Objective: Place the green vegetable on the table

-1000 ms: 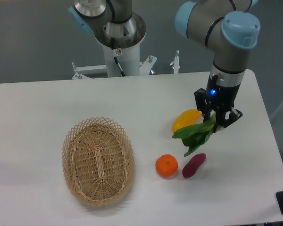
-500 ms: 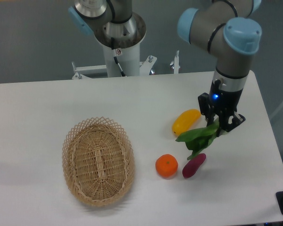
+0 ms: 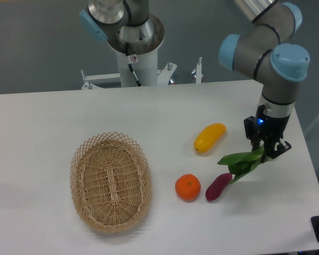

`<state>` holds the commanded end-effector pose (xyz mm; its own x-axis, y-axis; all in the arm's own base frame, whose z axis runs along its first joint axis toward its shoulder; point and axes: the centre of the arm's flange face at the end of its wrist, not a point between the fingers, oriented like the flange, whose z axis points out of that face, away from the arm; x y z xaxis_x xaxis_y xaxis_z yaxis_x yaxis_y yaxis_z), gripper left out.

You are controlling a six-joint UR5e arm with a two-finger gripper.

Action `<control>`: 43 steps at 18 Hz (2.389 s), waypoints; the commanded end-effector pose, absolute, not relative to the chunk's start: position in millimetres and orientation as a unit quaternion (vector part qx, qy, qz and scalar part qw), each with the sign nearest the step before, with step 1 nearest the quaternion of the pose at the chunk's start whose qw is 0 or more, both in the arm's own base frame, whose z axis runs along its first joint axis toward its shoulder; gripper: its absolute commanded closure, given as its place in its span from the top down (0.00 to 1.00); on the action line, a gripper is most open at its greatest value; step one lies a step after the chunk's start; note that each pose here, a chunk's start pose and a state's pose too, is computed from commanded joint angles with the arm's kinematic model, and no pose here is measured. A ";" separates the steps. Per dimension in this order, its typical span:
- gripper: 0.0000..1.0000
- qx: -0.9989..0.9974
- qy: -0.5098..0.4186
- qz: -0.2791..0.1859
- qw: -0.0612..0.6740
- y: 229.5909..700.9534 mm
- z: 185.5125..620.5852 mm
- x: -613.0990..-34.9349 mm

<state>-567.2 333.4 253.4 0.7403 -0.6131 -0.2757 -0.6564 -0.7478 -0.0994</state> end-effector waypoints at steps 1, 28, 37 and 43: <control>0.41 -0.927 0.344 0.117 0.094 326.3 249.2 -567.3; 1.00 -0.941 0.262 0.198 0.086 342.9 350.0 -581.0; 1.00 -0.945 0.285 0.156 0.045 318.1 457.2 -606.0; 1.00 -0.935 0.322 0.141 0.034 251.5 473.1 -621.6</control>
